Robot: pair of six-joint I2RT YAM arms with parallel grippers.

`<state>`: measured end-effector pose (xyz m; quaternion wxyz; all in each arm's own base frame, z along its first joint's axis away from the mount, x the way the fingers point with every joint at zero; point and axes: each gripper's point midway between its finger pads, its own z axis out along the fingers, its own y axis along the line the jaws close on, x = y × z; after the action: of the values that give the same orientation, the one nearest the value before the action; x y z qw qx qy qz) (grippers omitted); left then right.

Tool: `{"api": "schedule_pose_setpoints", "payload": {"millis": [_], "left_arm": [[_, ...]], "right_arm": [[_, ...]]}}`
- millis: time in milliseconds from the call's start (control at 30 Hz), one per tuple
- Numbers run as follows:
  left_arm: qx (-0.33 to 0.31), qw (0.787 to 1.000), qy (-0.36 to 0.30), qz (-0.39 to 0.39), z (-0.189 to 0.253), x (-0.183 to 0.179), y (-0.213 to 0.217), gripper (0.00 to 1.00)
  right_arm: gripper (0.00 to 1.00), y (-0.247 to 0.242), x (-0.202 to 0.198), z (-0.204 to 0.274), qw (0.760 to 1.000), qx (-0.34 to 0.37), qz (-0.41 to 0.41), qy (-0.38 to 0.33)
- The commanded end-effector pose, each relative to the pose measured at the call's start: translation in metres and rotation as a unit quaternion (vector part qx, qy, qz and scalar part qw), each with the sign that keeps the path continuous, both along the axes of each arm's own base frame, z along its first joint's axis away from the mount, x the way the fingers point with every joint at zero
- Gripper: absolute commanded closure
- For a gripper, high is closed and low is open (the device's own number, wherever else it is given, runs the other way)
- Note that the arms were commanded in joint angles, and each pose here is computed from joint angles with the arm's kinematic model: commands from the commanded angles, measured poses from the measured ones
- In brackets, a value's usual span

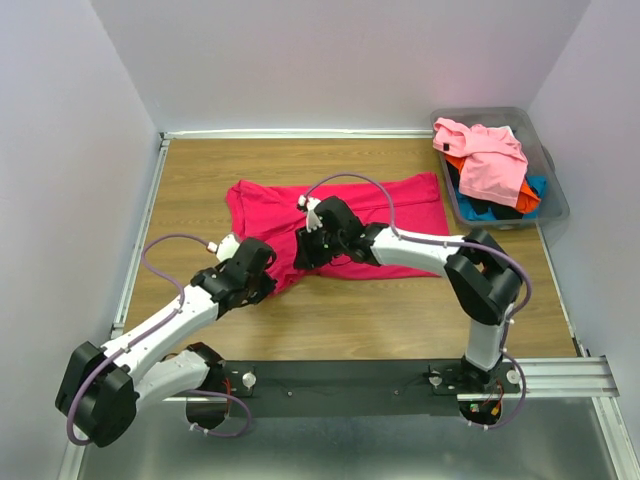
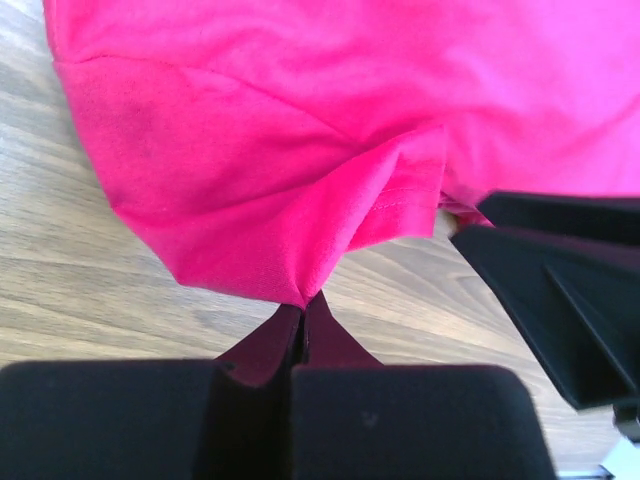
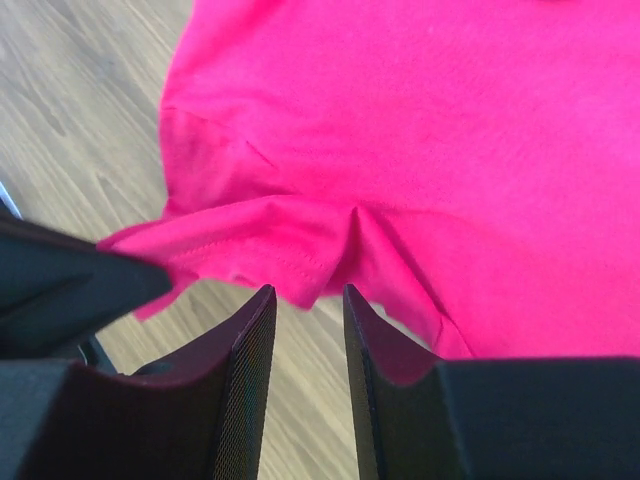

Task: Fold and stack the t-shirts
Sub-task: Fold the tshirt

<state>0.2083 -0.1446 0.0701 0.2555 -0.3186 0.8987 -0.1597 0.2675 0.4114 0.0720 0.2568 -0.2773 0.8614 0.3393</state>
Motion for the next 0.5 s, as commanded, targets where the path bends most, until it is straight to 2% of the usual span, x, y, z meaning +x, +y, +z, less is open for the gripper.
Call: {"api": "schedule_pose_setpoints", "payload": {"millis": [0,267,467], "left_arm": [[0.008,1.000,-0.007,0.008,0.008,0.005,0.006,1.00],[0.014,1.000,-0.008,0.004,0.010,0.012,0.006,1.00],[0.011,1.000,0.000,0.001,0.004,0.014,0.004,1.00]], "right_arm": [[0.59,-0.019,-0.003,0.000,0.999,-0.029,0.000,-0.036],[0.60,-0.034,-0.014,-0.025,0.996,-0.063,0.034,-0.045],[0.61,-0.022,-0.017,-0.033,0.994,-0.069,0.062,-0.060]]}}
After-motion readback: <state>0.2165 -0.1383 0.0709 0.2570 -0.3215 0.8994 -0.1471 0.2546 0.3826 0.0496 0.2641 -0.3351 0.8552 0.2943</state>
